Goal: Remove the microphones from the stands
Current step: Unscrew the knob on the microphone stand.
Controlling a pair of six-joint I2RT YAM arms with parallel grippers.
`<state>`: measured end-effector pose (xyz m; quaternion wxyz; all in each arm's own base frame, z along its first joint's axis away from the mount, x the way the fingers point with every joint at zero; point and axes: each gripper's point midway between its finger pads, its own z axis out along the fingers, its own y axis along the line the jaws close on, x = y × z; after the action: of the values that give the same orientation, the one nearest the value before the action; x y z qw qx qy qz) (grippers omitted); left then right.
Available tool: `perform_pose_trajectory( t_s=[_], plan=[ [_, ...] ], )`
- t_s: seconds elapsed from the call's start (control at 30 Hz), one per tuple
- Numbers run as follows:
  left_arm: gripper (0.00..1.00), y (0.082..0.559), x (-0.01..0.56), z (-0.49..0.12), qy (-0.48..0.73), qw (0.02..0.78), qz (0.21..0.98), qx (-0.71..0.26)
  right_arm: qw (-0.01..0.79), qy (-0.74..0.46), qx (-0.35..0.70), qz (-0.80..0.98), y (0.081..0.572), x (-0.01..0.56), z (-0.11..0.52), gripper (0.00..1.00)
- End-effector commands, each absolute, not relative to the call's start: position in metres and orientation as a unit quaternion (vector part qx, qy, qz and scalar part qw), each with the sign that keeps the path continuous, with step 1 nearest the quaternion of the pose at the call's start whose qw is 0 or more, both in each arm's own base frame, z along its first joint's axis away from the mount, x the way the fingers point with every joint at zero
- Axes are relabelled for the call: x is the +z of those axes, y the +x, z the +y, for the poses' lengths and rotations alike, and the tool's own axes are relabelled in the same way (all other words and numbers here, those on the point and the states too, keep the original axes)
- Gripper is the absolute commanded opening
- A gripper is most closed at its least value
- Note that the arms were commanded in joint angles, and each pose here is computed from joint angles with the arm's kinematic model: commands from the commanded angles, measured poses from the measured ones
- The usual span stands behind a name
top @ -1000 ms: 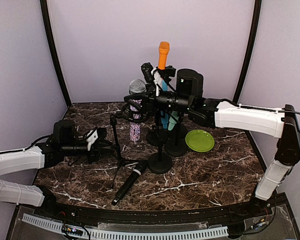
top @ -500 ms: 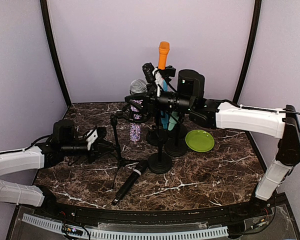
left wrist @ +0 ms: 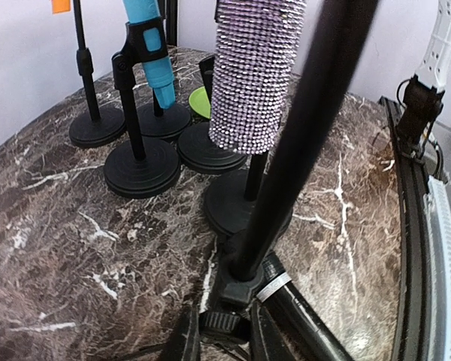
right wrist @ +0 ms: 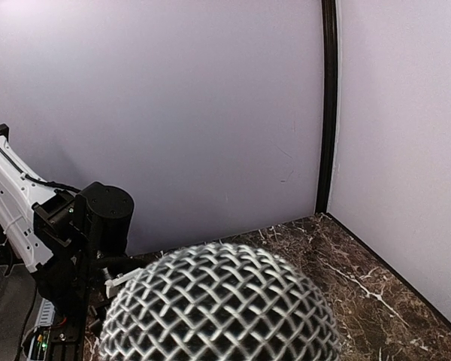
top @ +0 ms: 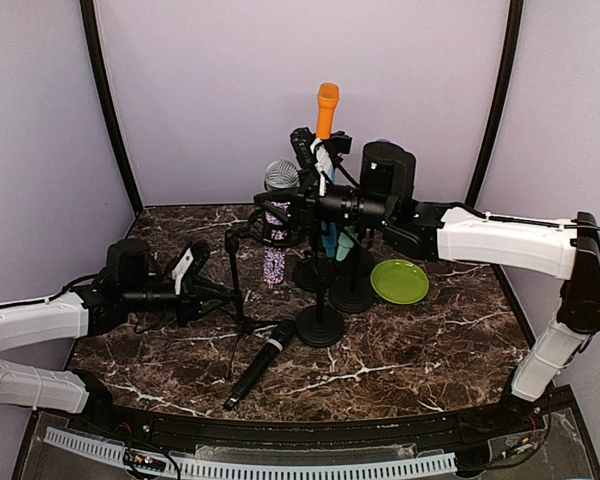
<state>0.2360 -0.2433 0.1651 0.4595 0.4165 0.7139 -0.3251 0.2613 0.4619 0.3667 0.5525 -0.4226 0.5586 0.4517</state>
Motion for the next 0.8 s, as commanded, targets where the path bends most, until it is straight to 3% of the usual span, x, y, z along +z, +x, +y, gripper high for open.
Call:
perform_pose_trajectory(
  t_s=[0.0,0.37,0.77],
  plan=[
    [0.0,0.234,0.176,-0.247,0.354,0.459,0.722,-0.379,0.577,-0.421,0.459,0.528,0.252,0.393,0.453,0.14],
    [0.0,0.231,0.172,-0.238,0.269,0.471,0.724,-0.426,0.576,-0.419,0.455,0.534,0.254,0.386,0.454,0.14],
    [0.0,0.219,0.16,-0.239,0.207,0.411,0.744,-0.484,0.582,-0.422,0.43,0.547,0.257,0.379,0.464,0.15]
  ],
)
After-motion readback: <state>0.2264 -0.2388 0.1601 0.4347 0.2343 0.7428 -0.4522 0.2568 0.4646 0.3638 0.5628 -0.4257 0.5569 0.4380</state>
